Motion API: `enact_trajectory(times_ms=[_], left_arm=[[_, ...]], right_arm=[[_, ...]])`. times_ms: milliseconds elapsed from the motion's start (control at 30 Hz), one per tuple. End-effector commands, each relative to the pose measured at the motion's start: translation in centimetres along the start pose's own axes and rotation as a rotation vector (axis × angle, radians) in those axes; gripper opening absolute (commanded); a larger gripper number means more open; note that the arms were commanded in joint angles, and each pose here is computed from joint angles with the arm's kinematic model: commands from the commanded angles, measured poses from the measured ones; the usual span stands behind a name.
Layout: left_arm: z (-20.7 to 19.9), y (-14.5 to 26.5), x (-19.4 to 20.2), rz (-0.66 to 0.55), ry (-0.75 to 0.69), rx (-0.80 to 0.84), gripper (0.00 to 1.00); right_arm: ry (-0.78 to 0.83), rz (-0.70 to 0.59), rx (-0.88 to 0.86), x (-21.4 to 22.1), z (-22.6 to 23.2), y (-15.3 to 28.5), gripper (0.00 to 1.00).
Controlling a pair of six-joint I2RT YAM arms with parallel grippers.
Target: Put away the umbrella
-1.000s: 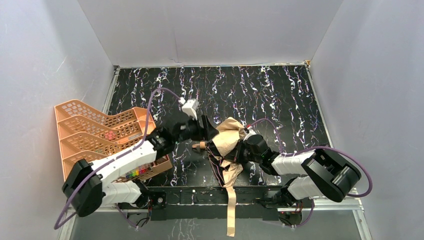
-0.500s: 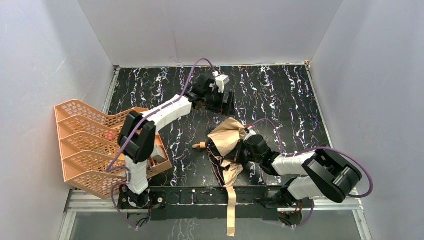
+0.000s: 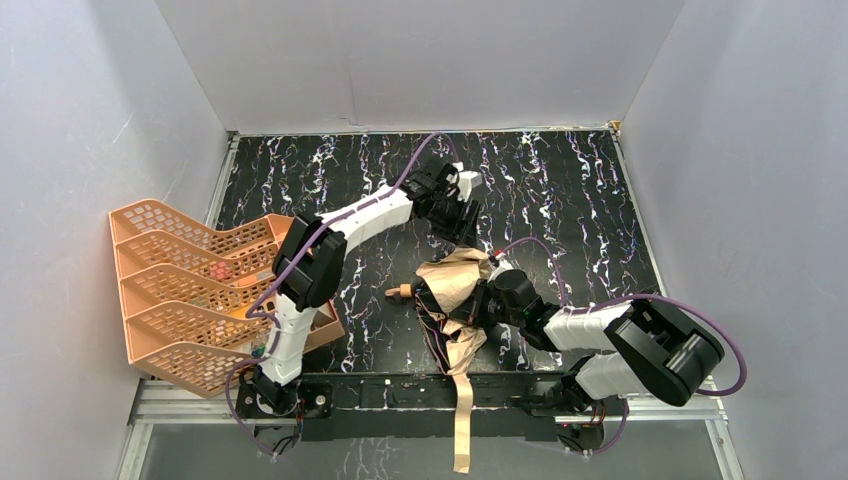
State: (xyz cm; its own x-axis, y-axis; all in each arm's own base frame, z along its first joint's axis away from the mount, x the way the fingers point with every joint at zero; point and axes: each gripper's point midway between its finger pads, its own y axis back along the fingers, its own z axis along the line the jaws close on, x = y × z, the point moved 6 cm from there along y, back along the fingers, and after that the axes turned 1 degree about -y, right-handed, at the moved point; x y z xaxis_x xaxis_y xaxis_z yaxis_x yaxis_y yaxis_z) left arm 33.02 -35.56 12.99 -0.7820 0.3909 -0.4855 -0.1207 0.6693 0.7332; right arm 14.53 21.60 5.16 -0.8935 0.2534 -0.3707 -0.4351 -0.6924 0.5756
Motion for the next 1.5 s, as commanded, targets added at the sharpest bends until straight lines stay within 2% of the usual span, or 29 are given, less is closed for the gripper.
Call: enact_trajectory(times_ms=[0,100,167,500,600,667,700,767,933,1133,1267,1367,1433,1467], left_arm=[[-0.7,0.8,-0.4,0.014,0.013,0.023,0.40],[-0.2,1.1,-0.9,-0.009,0.047,0.035,0.12],[0.2,1.6,-1.4,-0.034,0.070,0.044,0.00],[3.4,6.9,-6.5,-0.264,0.175,0.034,0.00],[3.7,8.2,-7.5,-0.293,0.184,0.059,0.00],[3.3,8.5,-7.5,-0.280,0.171,0.087,0.38],[3.0,8.5,-7.3,-0.272,0.168,0.103,0.49],[2.5,8.4,-6.6,-0.253,0.160,0.122,0.61],[0.6,7.0,-4.4,-0.182,0.141,0.168,0.72],[-1.7,4.5,-1.9,-0.100,0.114,0.161,0.76],[-1.7,3.2,-0.9,-0.046,0.102,0.117,0.72],[-1.8,2.8,-0.5,-0.018,0.097,0.113,0.62],[-1.9,2.8,-0.6,-0.017,0.093,0.119,0.49],[-1.9,2.9,-0.7,-0.019,0.093,0.120,0.40]], right_arm=[[-0.005,0.120,0.274,3.4,-5.9,1.2,0.00],[-0.006,0.118,0.274,3.3,-5.9,1.3,0.00],[-0.005,0.118,0.276,3.4,-5.9,1.3,0.00],[-0.011,0.126,0.289,3.5,-6.1,1.2,0.00],[-0.009,0.128,0.288,3.5,-6.1,1.2,0.00],[-0.007,0.127,0.287,3.4,-6.1,1.2,0.00],[-0.008,0.127,0.286,3.5,-6.1,1.2,0.00],[-0.008,0.127,0.286,3.4,-6.1,1.2,0.00],[-0.006,0.127,0.286,3.5,-6.1,1.3,0.00],[-0.006,0.128,0.286,3.5,-6.1,1.4,0.00],[-0.003,0.129,0.284,3.5,-6.1,1.3,0.00],[-0.003,0.126,0.281,3.5,-6.0,1.3,0.00],[-0.004,0.126,0.282,3.5,-6.1,1.2,0.00],[-0.005,0.125,0.283,3.5,-6.1,1.2,0.00]])
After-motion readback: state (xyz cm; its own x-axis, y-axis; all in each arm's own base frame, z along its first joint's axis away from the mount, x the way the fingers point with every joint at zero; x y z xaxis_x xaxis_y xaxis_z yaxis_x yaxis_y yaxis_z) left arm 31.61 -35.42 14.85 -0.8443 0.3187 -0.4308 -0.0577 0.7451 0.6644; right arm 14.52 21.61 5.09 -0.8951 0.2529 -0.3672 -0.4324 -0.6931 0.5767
